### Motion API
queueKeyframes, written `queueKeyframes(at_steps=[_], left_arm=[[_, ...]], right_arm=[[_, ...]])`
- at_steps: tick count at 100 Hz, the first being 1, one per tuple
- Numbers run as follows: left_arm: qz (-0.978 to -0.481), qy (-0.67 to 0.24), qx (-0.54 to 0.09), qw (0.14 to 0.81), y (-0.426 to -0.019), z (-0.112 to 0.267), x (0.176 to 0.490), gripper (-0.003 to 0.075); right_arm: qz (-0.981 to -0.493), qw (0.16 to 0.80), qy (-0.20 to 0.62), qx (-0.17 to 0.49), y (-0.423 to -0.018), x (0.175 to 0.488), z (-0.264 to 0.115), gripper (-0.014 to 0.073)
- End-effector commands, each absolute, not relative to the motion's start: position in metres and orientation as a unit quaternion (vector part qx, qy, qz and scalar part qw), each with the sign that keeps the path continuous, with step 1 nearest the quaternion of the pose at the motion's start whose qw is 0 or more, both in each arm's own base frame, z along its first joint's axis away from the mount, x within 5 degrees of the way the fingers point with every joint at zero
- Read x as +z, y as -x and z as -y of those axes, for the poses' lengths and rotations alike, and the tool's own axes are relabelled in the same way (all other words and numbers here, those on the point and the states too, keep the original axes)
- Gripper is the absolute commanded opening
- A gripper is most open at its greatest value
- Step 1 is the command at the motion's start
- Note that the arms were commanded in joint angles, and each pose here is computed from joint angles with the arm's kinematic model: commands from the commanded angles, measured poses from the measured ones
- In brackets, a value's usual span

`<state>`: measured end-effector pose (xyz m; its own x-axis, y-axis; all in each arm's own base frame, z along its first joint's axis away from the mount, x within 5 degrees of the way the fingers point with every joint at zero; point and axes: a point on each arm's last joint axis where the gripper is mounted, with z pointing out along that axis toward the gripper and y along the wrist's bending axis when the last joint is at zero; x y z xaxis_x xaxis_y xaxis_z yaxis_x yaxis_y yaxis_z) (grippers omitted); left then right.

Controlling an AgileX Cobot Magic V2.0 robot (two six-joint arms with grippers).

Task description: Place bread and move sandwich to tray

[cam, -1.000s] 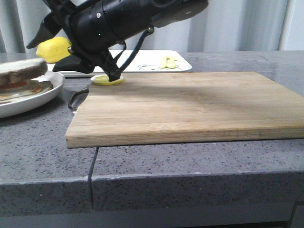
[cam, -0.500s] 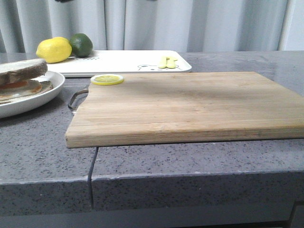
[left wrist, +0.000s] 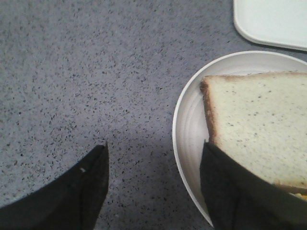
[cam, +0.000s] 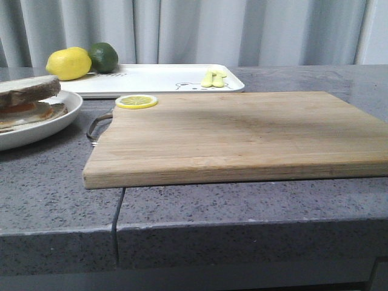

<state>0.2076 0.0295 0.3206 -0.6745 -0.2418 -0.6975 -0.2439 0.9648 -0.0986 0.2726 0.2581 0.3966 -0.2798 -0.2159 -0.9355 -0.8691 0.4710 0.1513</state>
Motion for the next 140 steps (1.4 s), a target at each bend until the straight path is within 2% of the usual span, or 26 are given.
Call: queueKeyframes(at_steps=[1,21,48,95,122,140], left_arm=[[-0.91,0.155,-0.013,0.385,-0.225,-0.034,0.335,0.0399],[-0.939,0.13,-0.017,0.318,-0.259,-0.037,0.319,0.0399],[-0.95,0.135,-0.023,0.279,-0.282,-0.04,0.295,0.0383],[-0.957,0.151,-0.045,0.242,-0.297,-0.039,0.27,0.018],[-0.955,0.166,-0.068,0.238,-0.297,-0.036,0.27,-0.002],[-0.95,0.184,-0.099,0.232,-0.299,-0.034,0.282,-0.0019]], right_arm=[[-0.69,0.505,0.374,0.359,-0.258,0.43,-0.247,-0.0061],[-0.689,0.497,0.383,0.363,-0.255,0.43,-0.247,-0.0061],[-0.69,0.483,0.394,0.369,-0.252,0.428,-0.248,-0.0061],[-0.689,0.463,0.397,0.392,-0.248,0.428,-0.249,-0.0061],[-0.689,0.454,0.402,0.398,-0.246,0.427,-0.25,-0.0061],[-0.685,0.463,0.399,0.397,-0.244,0.432,-0.247,-0.0061]])
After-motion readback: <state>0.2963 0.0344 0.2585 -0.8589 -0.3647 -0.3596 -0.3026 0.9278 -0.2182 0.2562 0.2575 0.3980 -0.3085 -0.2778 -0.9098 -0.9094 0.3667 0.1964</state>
